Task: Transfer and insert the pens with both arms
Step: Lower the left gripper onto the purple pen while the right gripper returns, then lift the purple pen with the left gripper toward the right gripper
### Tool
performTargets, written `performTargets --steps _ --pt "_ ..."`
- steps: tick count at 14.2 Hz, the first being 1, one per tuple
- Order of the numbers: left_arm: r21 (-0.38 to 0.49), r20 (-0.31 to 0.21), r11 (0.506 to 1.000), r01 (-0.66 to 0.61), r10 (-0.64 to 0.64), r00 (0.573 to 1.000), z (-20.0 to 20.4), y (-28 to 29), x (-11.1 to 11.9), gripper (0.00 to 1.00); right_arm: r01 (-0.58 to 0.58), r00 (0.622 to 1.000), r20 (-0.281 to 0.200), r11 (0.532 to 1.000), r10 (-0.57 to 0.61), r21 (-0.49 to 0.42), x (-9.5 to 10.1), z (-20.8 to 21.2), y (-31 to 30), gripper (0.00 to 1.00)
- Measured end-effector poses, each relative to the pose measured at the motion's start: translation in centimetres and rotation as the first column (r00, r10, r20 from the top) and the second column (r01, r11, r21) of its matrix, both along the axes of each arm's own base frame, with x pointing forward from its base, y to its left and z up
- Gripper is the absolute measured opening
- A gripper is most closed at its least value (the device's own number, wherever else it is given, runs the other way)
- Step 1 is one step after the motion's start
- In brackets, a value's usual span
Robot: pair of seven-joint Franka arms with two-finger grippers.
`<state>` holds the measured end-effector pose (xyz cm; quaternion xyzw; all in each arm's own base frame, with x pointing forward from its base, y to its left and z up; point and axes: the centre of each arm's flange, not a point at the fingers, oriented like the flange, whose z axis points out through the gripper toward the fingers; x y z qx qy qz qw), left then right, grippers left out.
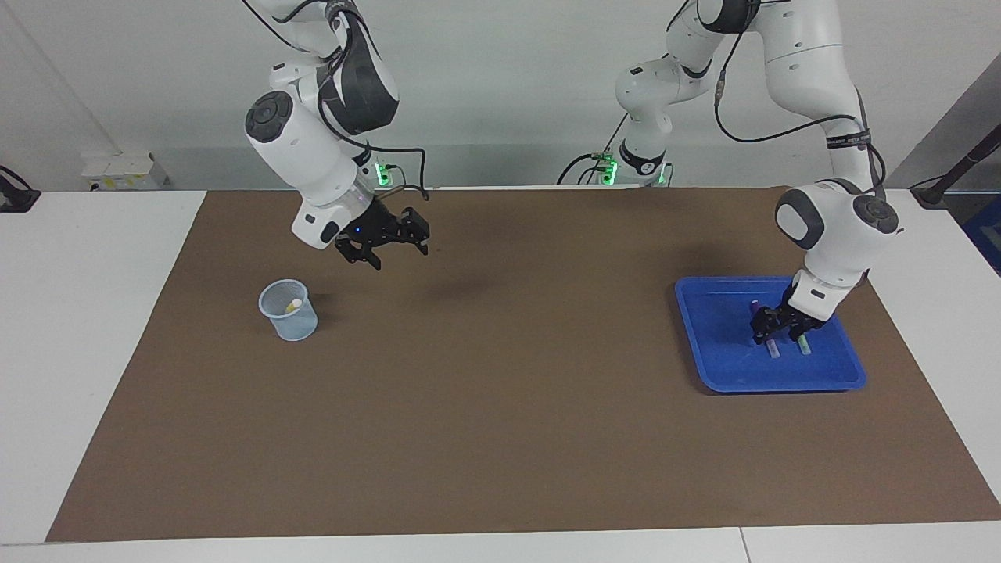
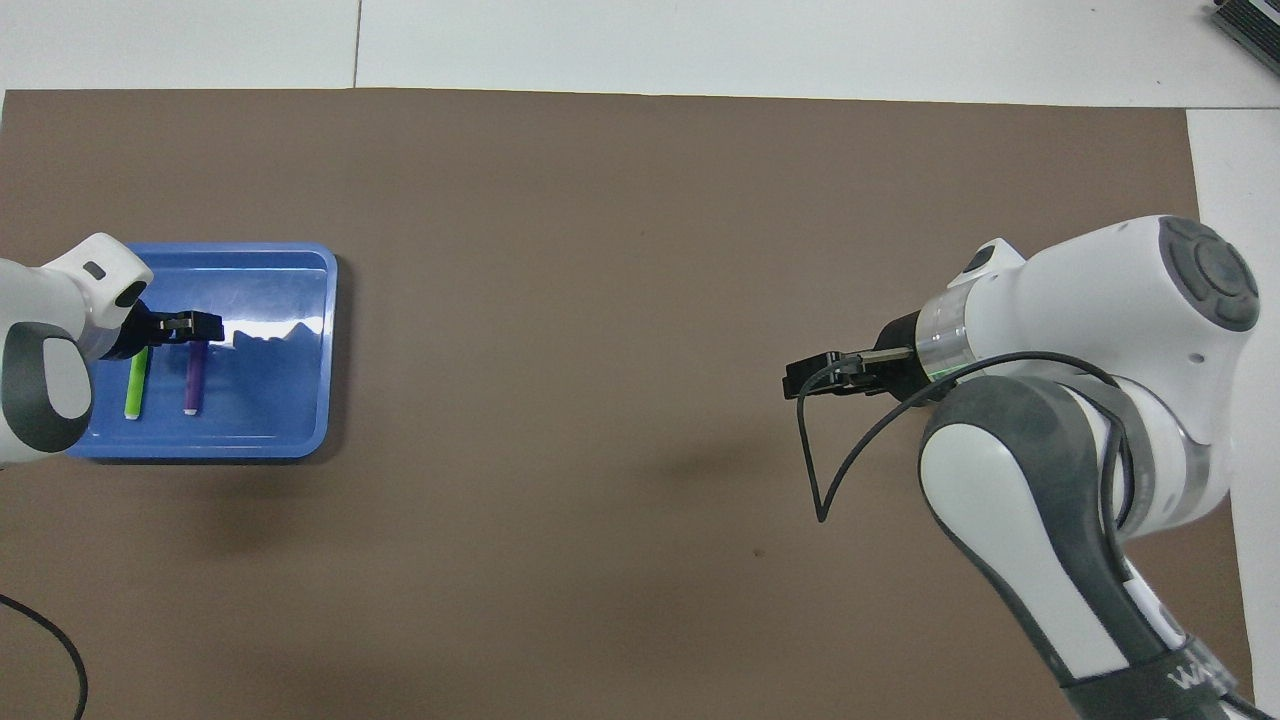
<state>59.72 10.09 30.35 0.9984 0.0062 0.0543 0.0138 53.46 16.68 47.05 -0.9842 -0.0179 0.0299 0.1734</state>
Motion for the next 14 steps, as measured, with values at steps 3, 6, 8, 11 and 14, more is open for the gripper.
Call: performTargets --steps 3,6,8,11,14 --pt "-0.002 -0.007 1.000 0.000 0.000 1.000 -0.3 0.0 -0.1 0.70 0.134 0.991 -0.030 0.990 -0.132 0.049 -0.3 0.6 2.6 1.00" --pt "-0.004 -0.024 1.000 -0.001 0.001 1.000 -0.5 0.1 -0.2 0.54 0.206 0.978 -0.059 0.976 -0.202 0.070 -0.6 0.8 3.9 1.00" --pt "0.000 -0.026 1.000 -0.005 0.005 1.000 -0.3 0.6 -0.3 0.31 0.231 0.972 -0.066 0.969 -0.225 0.086 -0.6 0.9 4.2 1.00" --pt "-0.001 -0.032 1.000 -0.005 0.005 0.999 -0.3 0.6 -0.4 0.17 0.249 0.967 -0.068 0.964 -0.244 0.087 -0.5 1.0 4.2 1.00" --pt "-0.007 -0.064 1.000 -0.002 0.002 0.998 -0.2 0.5 -0.6 0.17 0.252 0.967 -0.071 0.964 -0.246 0.087 -0.6 1.0 4.5 1.00"
